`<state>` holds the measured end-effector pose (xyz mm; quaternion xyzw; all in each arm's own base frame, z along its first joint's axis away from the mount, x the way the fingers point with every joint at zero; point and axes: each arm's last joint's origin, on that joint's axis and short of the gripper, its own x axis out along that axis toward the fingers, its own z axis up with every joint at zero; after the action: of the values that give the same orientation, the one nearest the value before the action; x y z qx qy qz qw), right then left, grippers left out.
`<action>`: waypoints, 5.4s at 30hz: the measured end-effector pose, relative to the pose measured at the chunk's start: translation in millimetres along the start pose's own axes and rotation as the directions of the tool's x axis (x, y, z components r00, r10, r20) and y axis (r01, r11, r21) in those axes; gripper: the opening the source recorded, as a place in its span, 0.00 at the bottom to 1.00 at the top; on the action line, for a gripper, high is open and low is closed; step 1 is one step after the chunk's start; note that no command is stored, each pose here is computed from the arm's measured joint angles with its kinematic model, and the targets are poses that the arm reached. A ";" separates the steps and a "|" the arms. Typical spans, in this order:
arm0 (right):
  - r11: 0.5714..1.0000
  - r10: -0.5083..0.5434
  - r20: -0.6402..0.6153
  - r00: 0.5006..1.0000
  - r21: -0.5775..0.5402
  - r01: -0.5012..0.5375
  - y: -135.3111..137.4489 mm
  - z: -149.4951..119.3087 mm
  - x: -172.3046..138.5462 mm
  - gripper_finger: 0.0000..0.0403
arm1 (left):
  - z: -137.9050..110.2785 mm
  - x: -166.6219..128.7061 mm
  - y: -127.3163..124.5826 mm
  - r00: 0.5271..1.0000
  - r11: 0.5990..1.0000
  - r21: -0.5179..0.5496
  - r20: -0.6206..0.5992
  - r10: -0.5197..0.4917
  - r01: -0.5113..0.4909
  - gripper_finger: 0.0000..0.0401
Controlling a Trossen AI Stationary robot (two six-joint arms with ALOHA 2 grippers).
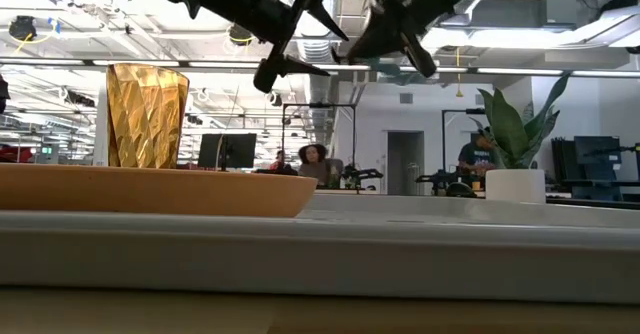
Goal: Pick and place plate/cup/fork/spoon on tray
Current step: Put the blue spoon on the gray tray to the right of the orange plate
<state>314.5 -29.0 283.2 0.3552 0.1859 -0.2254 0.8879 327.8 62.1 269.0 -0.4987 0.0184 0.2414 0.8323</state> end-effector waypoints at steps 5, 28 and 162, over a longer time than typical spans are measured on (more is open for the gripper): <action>1.000 0.005 -0.025 1.000 -0.017 -0.006 4.2 -6.5 -2.2 0.02 | -0.8 0.0 1.4 1.000 1.000 0.004 -0.009 0.014 -0.014 0.65; 0.998 -0.022 -0.078 0.997 -0.061 0.017 7.9 -20.1 -4.4 0.02 | -3.5 -0.1 2.4 0.997 1.000 -0.021 -0.078 0.002 -0.004 0.16; 0.991 0.106 -0.061 0.993 -0.071 -0.110 38.6 -57.4 -157.6 0.53 | -142.4 69.9 36.8 0.749 0.916 0.400 -0.602 0.276 -0.016 0.59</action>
<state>194.6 79.2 342.7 0.3380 0.1998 -0.1600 0.9057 403.9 -16.3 148.3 -0.3818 0.3895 0.1119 0.8307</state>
